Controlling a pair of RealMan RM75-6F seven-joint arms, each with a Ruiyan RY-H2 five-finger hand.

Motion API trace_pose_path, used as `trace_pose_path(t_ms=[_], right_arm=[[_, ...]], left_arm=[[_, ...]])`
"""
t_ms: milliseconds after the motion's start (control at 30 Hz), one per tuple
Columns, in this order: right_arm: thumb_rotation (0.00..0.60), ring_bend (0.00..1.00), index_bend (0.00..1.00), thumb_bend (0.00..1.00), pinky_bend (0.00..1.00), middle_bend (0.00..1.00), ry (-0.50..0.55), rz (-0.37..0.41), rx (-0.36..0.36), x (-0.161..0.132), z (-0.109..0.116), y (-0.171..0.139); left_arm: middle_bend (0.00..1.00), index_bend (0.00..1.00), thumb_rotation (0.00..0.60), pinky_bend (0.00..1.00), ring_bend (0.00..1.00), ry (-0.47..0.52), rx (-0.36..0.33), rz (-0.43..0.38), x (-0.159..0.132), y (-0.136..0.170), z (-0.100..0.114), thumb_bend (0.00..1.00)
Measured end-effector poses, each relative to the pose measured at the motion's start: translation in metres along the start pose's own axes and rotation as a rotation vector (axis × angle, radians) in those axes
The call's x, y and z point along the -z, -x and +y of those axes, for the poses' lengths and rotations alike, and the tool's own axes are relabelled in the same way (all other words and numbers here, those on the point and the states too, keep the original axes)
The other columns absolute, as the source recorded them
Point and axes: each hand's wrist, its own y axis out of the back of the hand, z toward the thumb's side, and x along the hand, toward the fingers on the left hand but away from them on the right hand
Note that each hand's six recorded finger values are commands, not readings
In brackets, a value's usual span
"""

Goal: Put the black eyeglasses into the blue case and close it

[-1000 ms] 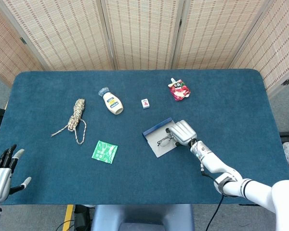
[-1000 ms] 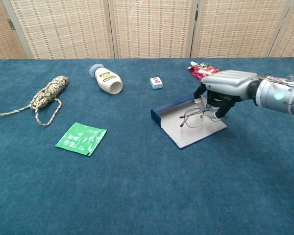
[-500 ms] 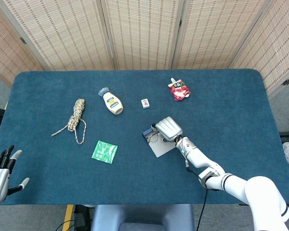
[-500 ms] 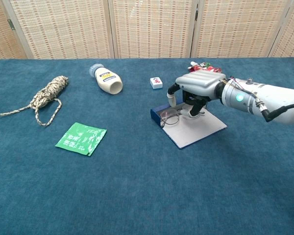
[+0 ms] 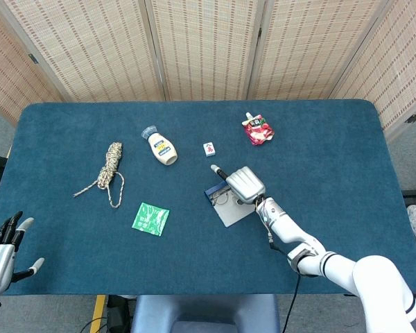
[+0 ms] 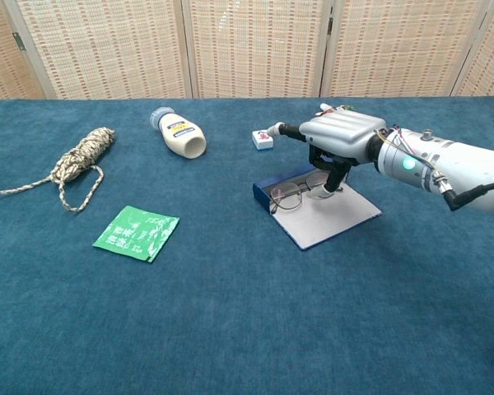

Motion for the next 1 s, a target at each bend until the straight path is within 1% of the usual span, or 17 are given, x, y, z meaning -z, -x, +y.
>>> trace_pose_path(t_ms=[167,367,567,833,1000], right_arm=[[0.6,1.0,0.0,0.21,0.99,0.89,-0.029,-0.025,-0.018,0.004,-0.005,0.004],[0.6,1.0,0.0,0.21,0.99,0.89,-0.046,-0.047,-0.034,0.003,-0.011,0.014],[0.6,1.0,0.0,0.21,0.99,0.89,-0.054,-0.065,-0.035,-0.001,-0.012,0.026],[0.6,1.0,0.0,0.21,0.99,0.89,-0.031,-0.091,-0.018,-0.005,-0.009,0.041],[0.6,1.0,0.0,0.21,0.99,0.87,0.0,-0.081,0.0,-0.005,-0.008,0.037]], left_arm=[[0.04,0.14,0.6,0.26,0.08,0.008,0.008,0.0,0.0,0.001,-0.001,0.25],[0.04,0.14,0.6,0.26,0.08,0.01,0.011,0.001,0.001,0.001,-0.001,0.25],[0.04,0.14,0.6,0.26,0.08,0.008,0.017,0.007,0.002,0.001,-0.001,0.25],[0.04,0.14,0.6,0.26,0.08,0.009,0.015,0.015,0.005,0.003,0.0,0.25],[0.04,0.14,0.6,0.26,0.08,0.013,0.017,0.021,0.008,0.003,0.0,0.25]])
